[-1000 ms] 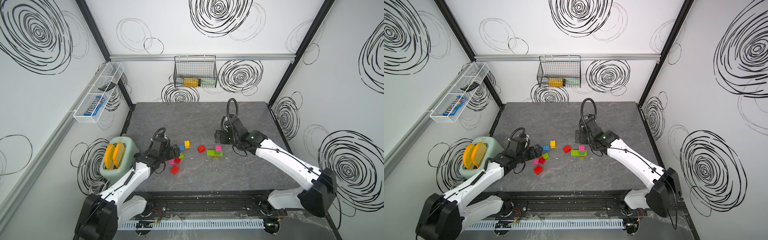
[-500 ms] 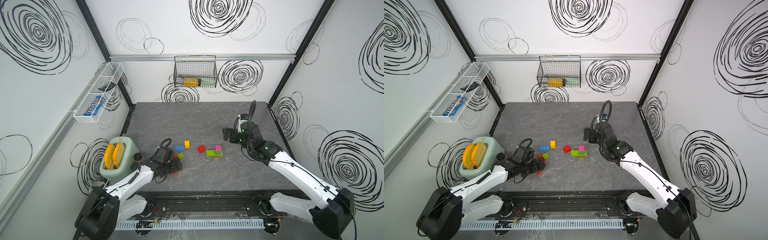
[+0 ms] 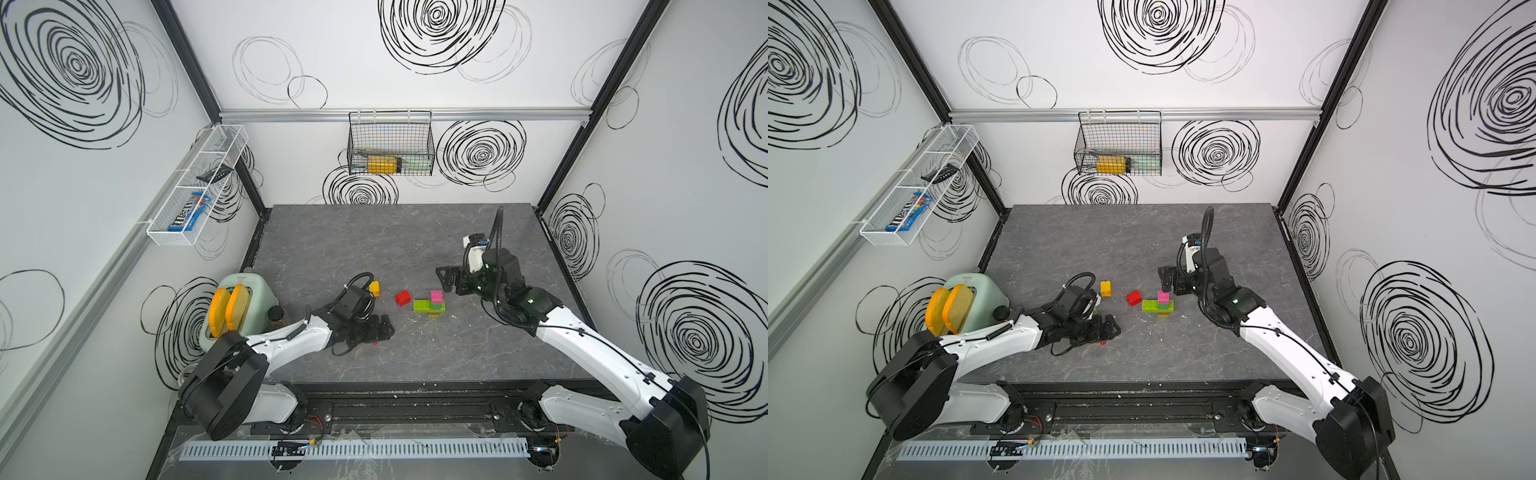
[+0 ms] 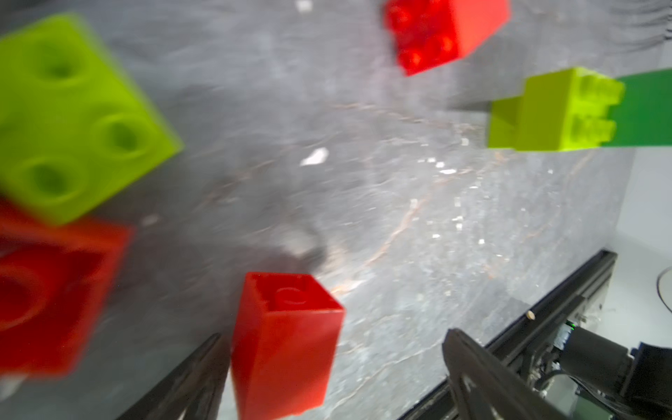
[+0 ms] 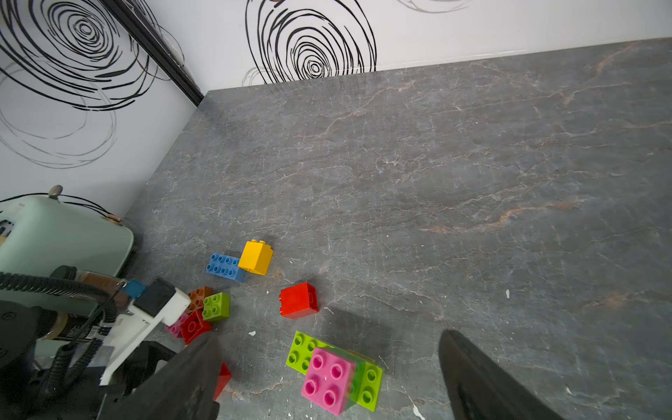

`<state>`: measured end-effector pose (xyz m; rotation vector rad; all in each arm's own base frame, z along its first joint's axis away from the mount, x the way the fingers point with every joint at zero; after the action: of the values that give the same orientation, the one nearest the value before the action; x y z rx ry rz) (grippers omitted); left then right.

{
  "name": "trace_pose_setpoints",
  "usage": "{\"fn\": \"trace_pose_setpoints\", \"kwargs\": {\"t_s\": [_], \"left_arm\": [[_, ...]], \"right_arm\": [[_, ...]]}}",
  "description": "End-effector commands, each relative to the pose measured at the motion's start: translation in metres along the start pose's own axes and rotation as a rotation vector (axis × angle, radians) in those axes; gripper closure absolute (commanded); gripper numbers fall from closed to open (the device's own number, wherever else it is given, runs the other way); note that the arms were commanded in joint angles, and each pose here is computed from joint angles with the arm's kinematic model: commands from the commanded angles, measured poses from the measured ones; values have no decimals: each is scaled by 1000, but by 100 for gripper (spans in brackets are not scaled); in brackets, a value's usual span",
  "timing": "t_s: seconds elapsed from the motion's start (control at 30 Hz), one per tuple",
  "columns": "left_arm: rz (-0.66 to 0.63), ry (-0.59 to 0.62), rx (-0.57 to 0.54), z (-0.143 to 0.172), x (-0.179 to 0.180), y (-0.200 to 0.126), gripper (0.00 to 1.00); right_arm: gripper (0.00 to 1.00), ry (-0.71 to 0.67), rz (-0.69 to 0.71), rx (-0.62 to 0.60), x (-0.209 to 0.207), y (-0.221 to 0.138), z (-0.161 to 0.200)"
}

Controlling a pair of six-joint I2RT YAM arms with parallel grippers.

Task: Assemble the number 4 with lego
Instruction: Move the lego brick at the center of the board.

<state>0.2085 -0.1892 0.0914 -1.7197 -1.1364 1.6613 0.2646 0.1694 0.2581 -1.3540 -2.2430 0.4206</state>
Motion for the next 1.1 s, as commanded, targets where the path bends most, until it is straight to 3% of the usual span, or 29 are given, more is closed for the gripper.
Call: {"fn": "trace_pose_setpoints", "kwargs": {"t_s": [0.0,0.17,0.27,0.4,0.63,1.07], "left_arm": [[54,112,-68,-13,-26,-3,4],[-124,356,-198,1,-25,-4,4],[-277,437,-236,10,-17,-2,3],[-348,457,-200,18,-13,9,4],[-384,487,-138,22,-15,26,28],[-391,430,-117,8,-10,32,42]], "right_arm": [[2,-25,-46,-40,4,-6,-3],[2,-25,-56,-62,5,-8,-2],[2,-26,-59,-76,5,-9,-3],[2,-28,-64,-80,6,-7,-3],[2,-29,-68,-80,6,-8,0],[2,-53,-80,-107,10,-15,2]]}}
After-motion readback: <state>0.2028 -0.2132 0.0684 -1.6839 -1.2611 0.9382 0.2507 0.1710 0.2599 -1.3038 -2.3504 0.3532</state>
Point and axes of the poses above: each gripper's point midway between its finger pads, its own y axis out along the fingers, its own x axis along the line the jaws close on, z = x × y, the point moved 6 cm from there along -y, back along the fingers, and after that the axes turned 6 degrees about -y, right-handed, at the moved point
